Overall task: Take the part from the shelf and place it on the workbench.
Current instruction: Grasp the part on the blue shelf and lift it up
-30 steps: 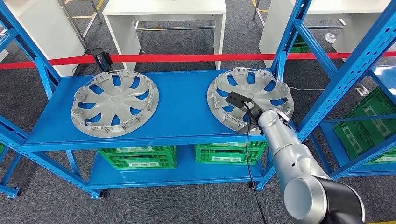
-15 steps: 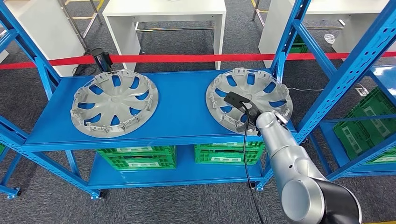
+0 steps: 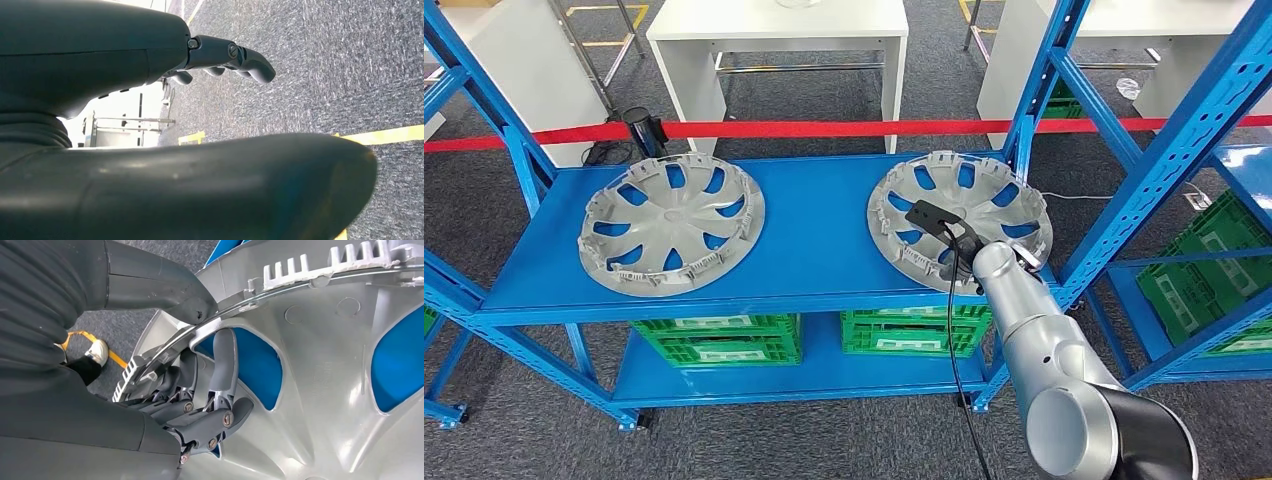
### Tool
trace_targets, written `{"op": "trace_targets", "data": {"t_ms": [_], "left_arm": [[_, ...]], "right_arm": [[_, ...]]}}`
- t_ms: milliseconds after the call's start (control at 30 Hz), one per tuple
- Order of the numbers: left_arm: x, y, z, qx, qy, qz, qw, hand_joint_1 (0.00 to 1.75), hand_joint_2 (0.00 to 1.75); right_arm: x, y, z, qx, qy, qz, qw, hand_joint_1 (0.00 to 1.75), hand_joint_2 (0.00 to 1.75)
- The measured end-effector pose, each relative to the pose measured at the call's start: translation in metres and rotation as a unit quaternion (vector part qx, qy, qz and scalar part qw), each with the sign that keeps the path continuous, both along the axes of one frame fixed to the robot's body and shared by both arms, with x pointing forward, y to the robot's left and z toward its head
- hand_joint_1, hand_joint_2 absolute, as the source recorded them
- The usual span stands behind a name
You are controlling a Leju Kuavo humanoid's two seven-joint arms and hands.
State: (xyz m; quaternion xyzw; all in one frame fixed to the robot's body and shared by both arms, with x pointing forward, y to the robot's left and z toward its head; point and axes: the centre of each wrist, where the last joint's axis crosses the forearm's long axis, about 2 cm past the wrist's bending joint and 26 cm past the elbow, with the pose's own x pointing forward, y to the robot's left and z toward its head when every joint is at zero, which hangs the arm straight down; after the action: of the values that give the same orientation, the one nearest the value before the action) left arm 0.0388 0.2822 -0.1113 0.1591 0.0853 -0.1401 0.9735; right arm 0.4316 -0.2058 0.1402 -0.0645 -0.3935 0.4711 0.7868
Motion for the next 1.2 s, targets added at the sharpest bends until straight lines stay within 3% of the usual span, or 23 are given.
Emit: {"op": "trace_targets", "data": {"t_ms": [667, 800, 1200], "left_arm": [[-0.0013, -0.0025, -0.0002, -0.016, 0.003, 0.016, 1.000, 0.00, 0.00], [-0.0016, -0.0032, -0.0002, -0.017, 0.002, 0.020, 1.000, 0.00, 0.00], [-0.0028, -0.0057, -0.0003, -0.023, 0.004, 0.028, 0.999, 0.00, 0.00]], "right_arm": [[0.0004, -0.0081, -0.0017, -0.037, 0.001, 0.002, 0.999, 1.71, 1.75], [0.0005, -0.0072, -0.0014, -0.050, 0.000, 0.007, 0.999, 0.01, 1.75], [-0.0023, -0.0054, -0.0055, -0.109, -0.004, 0.008, 0.994, 0.00, 1.75]]}}
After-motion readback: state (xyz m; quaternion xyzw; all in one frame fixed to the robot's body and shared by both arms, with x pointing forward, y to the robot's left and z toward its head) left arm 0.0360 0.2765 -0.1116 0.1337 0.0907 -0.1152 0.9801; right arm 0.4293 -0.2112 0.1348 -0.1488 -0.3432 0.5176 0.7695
